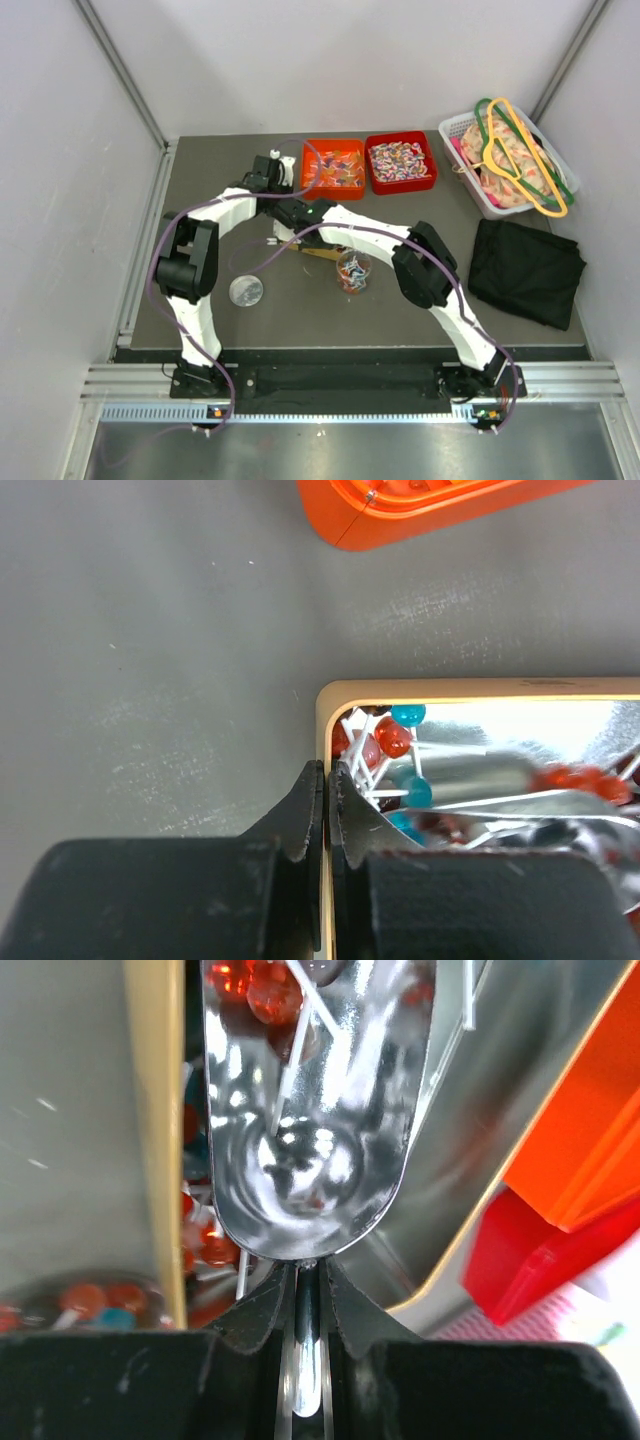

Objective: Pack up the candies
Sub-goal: Scoop the fake candies from the storage box.

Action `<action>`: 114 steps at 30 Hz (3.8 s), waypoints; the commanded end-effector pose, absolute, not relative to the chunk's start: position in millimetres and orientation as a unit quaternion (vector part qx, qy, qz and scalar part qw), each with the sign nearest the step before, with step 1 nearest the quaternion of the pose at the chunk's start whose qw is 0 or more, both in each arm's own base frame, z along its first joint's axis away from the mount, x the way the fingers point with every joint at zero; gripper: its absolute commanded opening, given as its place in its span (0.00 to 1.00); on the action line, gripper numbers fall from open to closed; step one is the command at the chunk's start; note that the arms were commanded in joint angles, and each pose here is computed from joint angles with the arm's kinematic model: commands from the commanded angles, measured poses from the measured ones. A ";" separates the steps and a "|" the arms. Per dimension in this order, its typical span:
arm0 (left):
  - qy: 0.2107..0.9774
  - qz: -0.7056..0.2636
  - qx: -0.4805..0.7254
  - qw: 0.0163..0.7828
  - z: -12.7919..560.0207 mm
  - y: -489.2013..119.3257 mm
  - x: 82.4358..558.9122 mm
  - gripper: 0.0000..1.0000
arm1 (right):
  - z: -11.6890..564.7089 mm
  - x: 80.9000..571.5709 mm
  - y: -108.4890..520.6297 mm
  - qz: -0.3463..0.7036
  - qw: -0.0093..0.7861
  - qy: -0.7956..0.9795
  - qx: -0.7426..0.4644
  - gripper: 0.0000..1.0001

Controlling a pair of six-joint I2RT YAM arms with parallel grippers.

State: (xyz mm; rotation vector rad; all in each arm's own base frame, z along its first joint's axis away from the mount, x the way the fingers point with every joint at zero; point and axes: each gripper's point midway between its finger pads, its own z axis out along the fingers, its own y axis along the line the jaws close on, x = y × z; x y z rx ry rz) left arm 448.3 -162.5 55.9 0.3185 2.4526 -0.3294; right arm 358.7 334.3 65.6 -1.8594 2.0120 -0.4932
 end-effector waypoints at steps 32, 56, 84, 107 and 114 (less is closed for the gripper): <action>0.914 -0.139 0.105 0.367 92.0 -162.9 459.2 0.00 | 51.0 328.6 382.7 -0.268 0.156 0.563 -0.766 0.00; 0.915 -0.137 0.096 0.367 90.6 -155.6 460.3 0.00 | 75.1 311.4 387.6 -0.019 0.204 0.751 -0.628 0.00; 0.918 -0.137 0.079 0.365 87.0 -140.2 463.2 0.00 | 102.8 337.6 359.1 0.026 0.228 0.796 -0.560 0.00; 0.918 -0.141 0.080 0.361 83.5 -141.0 462.9 0.00 | 74.7 371.3 366.9 -0.055 0.264 0.799 -0.537 0.00; 0.918 -0.143 0.081 0.360 83.0 -141.6 462.2 0.00 | 80.9 383.4 368.1 -0.076 0.282 0.800 -0.524 0.00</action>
